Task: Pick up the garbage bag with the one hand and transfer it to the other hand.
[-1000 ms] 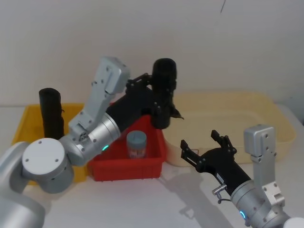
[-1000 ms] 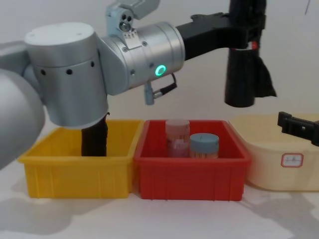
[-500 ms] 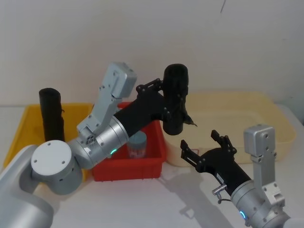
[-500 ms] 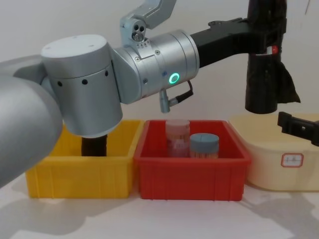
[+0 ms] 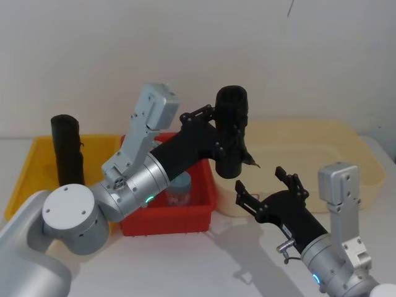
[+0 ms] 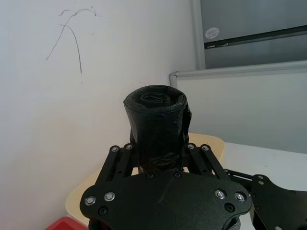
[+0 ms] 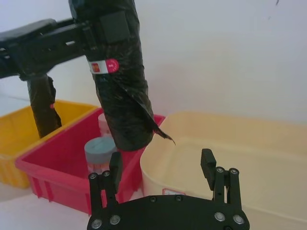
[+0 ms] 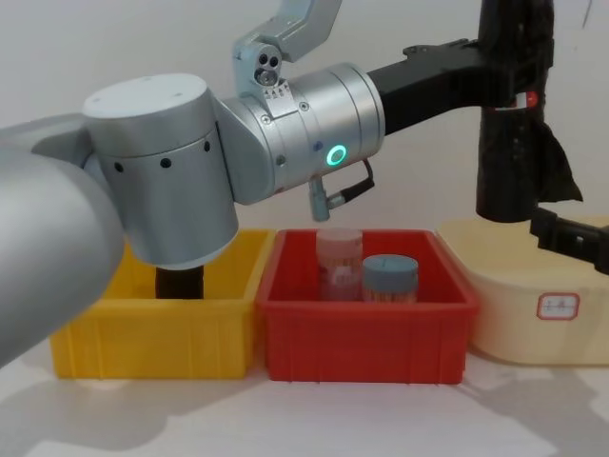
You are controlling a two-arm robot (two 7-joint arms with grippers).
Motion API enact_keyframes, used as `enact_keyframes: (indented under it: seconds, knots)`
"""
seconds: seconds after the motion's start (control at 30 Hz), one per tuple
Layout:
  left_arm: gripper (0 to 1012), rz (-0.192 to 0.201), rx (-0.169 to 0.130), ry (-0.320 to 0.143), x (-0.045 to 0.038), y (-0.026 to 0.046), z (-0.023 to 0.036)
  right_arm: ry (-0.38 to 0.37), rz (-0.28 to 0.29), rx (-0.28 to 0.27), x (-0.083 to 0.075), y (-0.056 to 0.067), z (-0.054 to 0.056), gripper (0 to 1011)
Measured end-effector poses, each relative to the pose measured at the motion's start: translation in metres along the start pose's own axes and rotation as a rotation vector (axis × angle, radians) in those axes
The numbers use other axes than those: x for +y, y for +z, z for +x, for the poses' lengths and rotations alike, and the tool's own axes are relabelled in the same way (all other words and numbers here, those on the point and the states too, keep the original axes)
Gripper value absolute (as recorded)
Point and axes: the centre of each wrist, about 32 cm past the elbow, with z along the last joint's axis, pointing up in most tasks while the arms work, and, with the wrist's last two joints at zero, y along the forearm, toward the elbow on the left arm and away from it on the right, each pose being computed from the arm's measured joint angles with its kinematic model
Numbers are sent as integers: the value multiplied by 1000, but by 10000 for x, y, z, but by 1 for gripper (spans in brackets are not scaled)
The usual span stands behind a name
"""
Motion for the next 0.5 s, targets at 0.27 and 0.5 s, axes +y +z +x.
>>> enact_keyframes:
  seconds: [0.27, 0.5]
  knots:
    - [411, -1, 4, -2, -2, -6, -2, 13, 64, -53, 8, -5, 6, 1001]
    - [411, -2, 6, -4, -5, -8, -3, 45, 118, -100, 34, 14, -1, 1001]
